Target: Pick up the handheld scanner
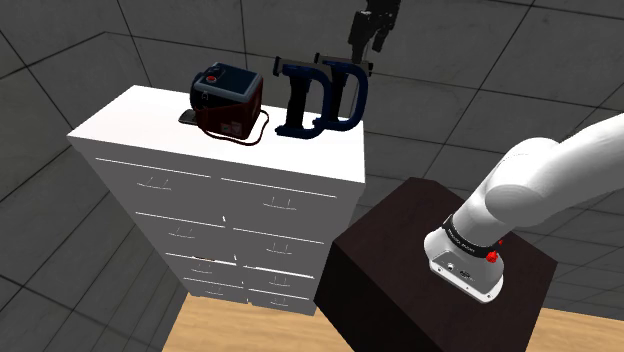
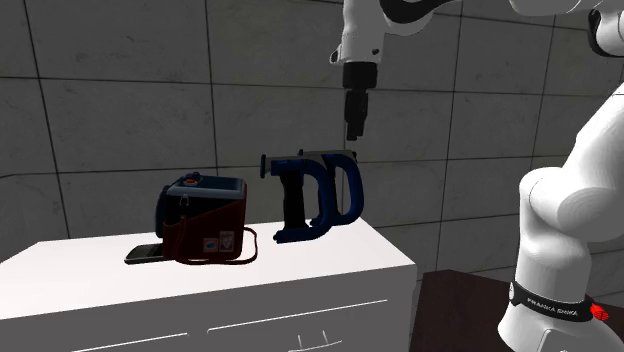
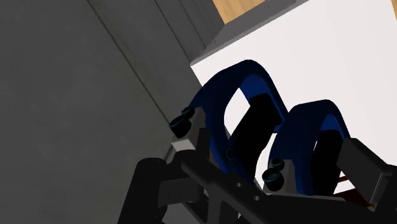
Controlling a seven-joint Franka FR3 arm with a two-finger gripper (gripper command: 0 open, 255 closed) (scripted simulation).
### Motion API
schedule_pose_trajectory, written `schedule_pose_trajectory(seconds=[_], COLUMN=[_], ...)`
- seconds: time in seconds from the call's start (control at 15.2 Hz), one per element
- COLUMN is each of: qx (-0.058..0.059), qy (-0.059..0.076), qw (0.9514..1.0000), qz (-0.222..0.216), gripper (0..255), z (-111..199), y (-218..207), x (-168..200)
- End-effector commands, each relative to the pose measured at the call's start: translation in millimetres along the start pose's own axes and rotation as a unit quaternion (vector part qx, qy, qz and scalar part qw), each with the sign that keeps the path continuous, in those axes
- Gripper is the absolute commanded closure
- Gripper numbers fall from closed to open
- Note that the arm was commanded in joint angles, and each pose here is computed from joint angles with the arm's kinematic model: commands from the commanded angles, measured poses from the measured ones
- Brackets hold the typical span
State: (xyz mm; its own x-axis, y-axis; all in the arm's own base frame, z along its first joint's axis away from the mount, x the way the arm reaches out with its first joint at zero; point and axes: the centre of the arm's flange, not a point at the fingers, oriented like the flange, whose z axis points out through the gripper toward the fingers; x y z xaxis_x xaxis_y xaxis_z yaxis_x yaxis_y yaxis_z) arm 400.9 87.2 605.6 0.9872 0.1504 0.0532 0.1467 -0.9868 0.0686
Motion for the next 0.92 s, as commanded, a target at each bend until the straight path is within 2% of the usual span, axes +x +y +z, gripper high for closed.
schedule_pose_trajectory(seconds=[0.0, 0.73, 0.86], qx=[-0.003, -0.021, -0.023], qy=[0.002, 0.014, 0.015], qw=[0.9999, 0.9965, 0.996], qz=[-0.013, -0.08, -0.085], gripper=[0, 0, 0], z=[5, 33, 40], y=[-10, -84, -90], x=[22, 143, 151])
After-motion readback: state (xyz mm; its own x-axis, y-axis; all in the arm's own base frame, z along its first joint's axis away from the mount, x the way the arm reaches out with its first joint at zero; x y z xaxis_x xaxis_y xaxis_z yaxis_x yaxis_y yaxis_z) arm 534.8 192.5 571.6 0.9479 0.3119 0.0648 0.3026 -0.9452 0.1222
